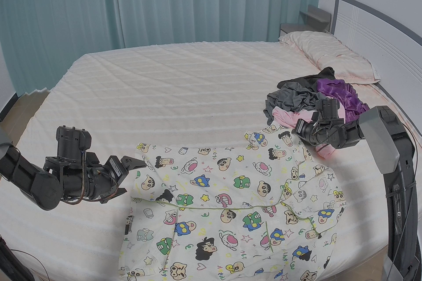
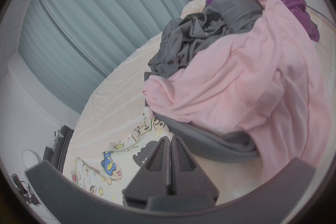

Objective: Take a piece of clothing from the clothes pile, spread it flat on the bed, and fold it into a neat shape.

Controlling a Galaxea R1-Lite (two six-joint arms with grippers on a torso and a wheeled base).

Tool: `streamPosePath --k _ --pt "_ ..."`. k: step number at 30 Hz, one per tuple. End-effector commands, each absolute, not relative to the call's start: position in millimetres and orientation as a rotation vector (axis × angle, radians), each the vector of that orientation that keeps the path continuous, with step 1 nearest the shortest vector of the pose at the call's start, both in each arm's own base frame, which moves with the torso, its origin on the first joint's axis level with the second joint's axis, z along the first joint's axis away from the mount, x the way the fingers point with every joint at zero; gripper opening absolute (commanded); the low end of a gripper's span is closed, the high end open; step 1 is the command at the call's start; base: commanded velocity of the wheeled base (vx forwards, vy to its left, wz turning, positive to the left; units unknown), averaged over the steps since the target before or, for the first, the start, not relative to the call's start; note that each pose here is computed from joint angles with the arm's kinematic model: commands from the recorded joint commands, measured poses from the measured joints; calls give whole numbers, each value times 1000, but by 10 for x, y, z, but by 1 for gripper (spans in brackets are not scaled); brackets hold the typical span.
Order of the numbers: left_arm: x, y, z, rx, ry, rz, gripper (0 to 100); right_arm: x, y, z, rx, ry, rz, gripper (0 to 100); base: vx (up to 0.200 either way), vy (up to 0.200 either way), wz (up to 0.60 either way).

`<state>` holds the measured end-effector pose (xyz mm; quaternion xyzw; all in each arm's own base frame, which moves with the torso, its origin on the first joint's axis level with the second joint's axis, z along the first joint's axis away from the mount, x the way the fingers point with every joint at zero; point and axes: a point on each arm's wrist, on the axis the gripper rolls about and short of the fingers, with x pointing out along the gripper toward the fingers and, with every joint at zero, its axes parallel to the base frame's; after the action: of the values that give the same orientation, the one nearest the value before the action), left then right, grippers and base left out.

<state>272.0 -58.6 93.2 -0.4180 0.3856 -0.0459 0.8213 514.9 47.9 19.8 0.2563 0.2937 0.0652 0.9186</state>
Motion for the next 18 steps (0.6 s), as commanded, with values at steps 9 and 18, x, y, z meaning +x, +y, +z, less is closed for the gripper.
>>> streamPosePath --k 9,18 --pt "2725 -583 920 -890 823 -93 100 5211 469 201 531 546 104 0 0 0 0" --pt "2703 -579 901 -883 830 -90 100 5108 453 187 529 585 95 100 0 0 0"
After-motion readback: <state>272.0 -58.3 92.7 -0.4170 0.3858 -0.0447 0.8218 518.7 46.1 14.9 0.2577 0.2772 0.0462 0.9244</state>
